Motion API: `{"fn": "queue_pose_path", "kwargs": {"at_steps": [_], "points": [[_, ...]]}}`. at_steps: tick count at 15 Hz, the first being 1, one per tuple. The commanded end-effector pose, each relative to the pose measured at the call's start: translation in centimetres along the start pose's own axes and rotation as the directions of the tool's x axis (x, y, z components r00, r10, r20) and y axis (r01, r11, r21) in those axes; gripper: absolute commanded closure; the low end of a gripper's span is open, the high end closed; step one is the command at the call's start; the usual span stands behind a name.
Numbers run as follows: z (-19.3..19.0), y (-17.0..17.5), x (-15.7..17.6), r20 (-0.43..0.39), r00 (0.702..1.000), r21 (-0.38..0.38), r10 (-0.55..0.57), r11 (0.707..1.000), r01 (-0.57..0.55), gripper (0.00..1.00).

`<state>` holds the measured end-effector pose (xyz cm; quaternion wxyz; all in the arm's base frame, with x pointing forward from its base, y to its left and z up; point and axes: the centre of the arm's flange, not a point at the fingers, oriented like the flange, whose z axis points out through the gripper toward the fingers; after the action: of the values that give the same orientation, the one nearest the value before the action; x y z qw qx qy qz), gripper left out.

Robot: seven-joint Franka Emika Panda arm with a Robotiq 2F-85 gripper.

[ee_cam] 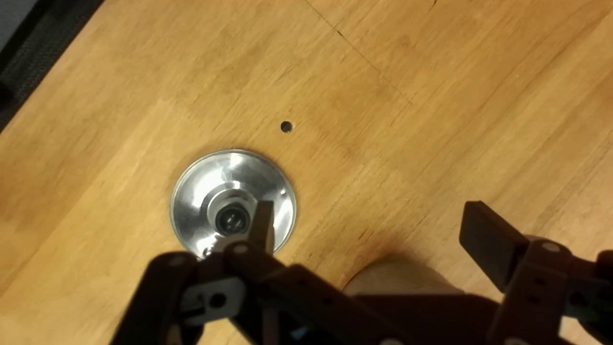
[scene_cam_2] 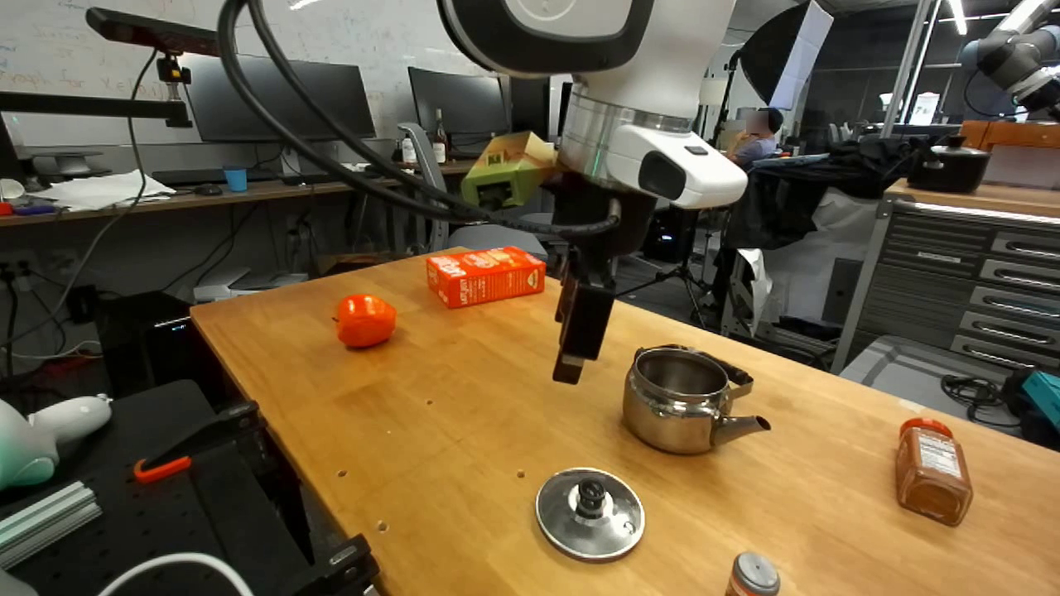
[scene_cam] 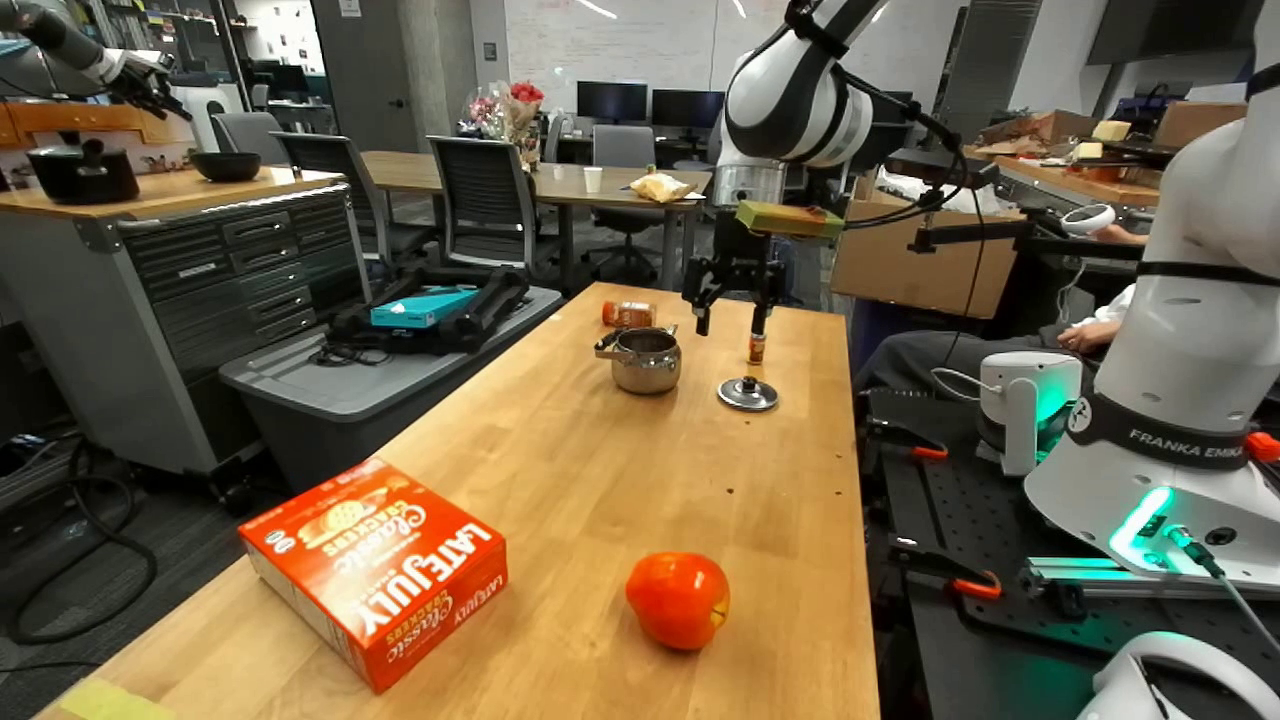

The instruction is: Put the lid on the kettle

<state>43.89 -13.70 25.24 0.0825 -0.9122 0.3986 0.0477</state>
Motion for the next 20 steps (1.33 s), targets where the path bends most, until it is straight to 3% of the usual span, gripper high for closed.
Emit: {"fn": "queue_pose_path", "kwargs": {"at_steps": [1,12,20], "points": [[-0.5,1.3,0.7,-0.023,1.0,-0.013,0.001,1.0,-0.002,0.0],[1.6,4.2,3.1,-0.08,0.996,-0.063,0.03,0.997,-0.035,0.0],[3.9,5.4,4.3,-0.07,0.997,-0.105,0.045,0.993,-0.052,0.0]]}}
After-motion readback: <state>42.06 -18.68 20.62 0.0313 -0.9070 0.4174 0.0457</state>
